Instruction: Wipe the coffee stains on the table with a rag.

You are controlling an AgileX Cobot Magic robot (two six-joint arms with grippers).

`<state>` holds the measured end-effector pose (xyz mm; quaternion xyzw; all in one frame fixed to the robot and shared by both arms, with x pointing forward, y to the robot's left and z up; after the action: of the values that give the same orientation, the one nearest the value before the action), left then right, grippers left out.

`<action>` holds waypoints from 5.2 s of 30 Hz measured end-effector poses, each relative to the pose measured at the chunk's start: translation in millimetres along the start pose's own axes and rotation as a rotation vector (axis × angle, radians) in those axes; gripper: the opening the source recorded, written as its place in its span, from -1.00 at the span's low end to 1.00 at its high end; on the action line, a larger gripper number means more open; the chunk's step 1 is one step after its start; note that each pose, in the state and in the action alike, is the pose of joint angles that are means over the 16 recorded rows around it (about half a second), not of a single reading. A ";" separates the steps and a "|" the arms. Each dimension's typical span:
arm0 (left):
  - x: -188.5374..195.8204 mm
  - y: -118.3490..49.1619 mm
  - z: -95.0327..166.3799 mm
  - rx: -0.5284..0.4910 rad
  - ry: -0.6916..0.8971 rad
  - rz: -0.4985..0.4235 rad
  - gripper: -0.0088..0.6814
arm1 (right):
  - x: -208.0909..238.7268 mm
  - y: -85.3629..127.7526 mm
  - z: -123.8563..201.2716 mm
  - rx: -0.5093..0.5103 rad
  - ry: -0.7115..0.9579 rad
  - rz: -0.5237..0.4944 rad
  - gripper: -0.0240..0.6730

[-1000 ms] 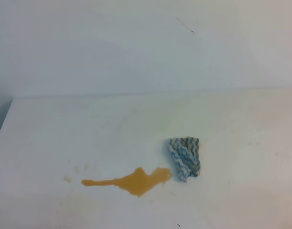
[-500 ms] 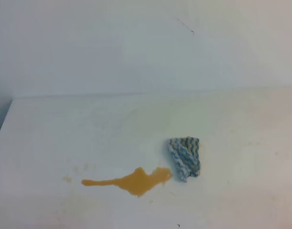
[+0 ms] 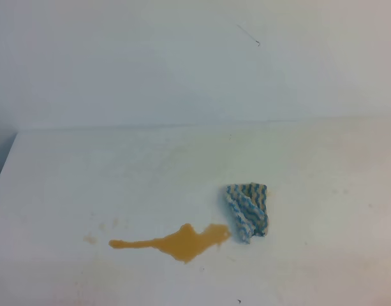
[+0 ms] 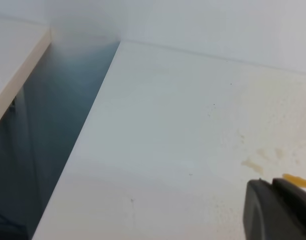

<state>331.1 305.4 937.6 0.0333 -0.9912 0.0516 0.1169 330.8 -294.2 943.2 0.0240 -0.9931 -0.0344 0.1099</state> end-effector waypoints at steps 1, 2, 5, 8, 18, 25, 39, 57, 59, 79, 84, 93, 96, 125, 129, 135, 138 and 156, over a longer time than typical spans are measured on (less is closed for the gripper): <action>0.0 0.0 0.0 0.000 0.000 0.000 -0.97 | 0.0 0.0 0.0 0.000 0.000 0.000 -0.94; 0.0 0.0 0.0 -0.001 0.000 0.000 -0.97 | 0.0 0.0 0.0 0.000 0.001 0.000 -0.94; 0.0 0.0 0.0 -0.001 0.000 0.000 -0.97 | -0.1 0.0 0.1 -0.001 0.001 0.000 -0.94; 0.0 0.1 0.0 -0.002 0.000 0.000 -0.97 | -0.1 0.0 0.1 -0.001 0.002 0.000 -0.94; 0.0 0.1 0.0 -0.002 0.000 -0.001 -0.97 | -0.2 0.1 -0.2 -0.001 0.000 -0.001 -0.94; 0.0 0.1 -0.1 -0.002 -0.001 -0.001 -0.97 | 0.0 1.4 -7.4 -0.008 -0.055 -0.011 -0.94; 0.3 0.0 -1.1 -0.003 -0.003 -0.001 -0.97 | 17.1 8.7 -64.6 -0.040 -0.515 -0.080 -0.94; 0.1 0.0 -0.4 0.000 -0.004 0.000 -0.97 | 41.6 1.6 -96.2 -0.183 -0.818 -0.094 -0.94; 0.1 0.0 -0.4 0.000 -0.004 0.000 -0.97 | 45.2 1.2 -99.7 -0.186 -0.853 -0.095 -0.94; 0.1 0.0 -0.4 0.000 -0.004 0.000 -0.97 | 81.8 11.7 -175.7 -0.156 -0.826 -0.122 -0.94; 0.1 0.0 -0.4 0.000 -0.004 0.000 -0.97 | 66.8 17.0 -188.6 -0.197 -0.593 -0.131 -0.94; 0.1 0.0 -0.4 0.000 -0.004 0.000 -0.97 | 13.5 25.2 -186.4 -0.298 -0.167 -0.122 -0.94; 0.2 -0.1 -0.4 0.000 -0.004 0.001 -0.97 | -1.4 27.9 -182.9 -0.351 -0.083 -0.126 -0.94; 0.2 -0.2 -0.5 0.000 -0.005 0.002 -0.98 | -151.4 106.8 -73.8 -0.620 0.821 -0.413 -0.83; 0.2 -0.2 -0.5 0.000 -0.005 0.002 -0.98 | -171.7 130.6 -72.2 -0.532 0.834 -0.481 -0.71; 0.2 -0.2 -0.5 0.000 -0.005 0.002 -0.98 | -196.4 168.3 -77.9 -0.361 0.807 -0.535 -0.40; 0.2 -0.2 -0.5 0.000 -0.005 0.002 -0.98 | -207.0 185.4 -81.7 -0.290 0.787 -0.553 -0.22; 0.2 -0.2 -0.5 0.000 -0.005 0.002 -0.97 | -251.2 194.5 -69.5 0.066 0.884 -0.392 0.21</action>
<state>331.0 305.3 938.2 0.0323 -0.9916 0.0516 0.1143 583.2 -90.9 970.8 0.2263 -0.8286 -0.0092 0.5119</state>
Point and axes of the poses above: a point on each arm's last joint axis where the gripper is mounted, x pointing back along that axis away from the gripper, y along the wrist's bending axis when the last joint is at zero, z = x × y, the point moved 4 cm from there along -x, pointing out along that axis toward the gripper, and after that the axes turned 10 degrees about -x, right-handed, at the moved point
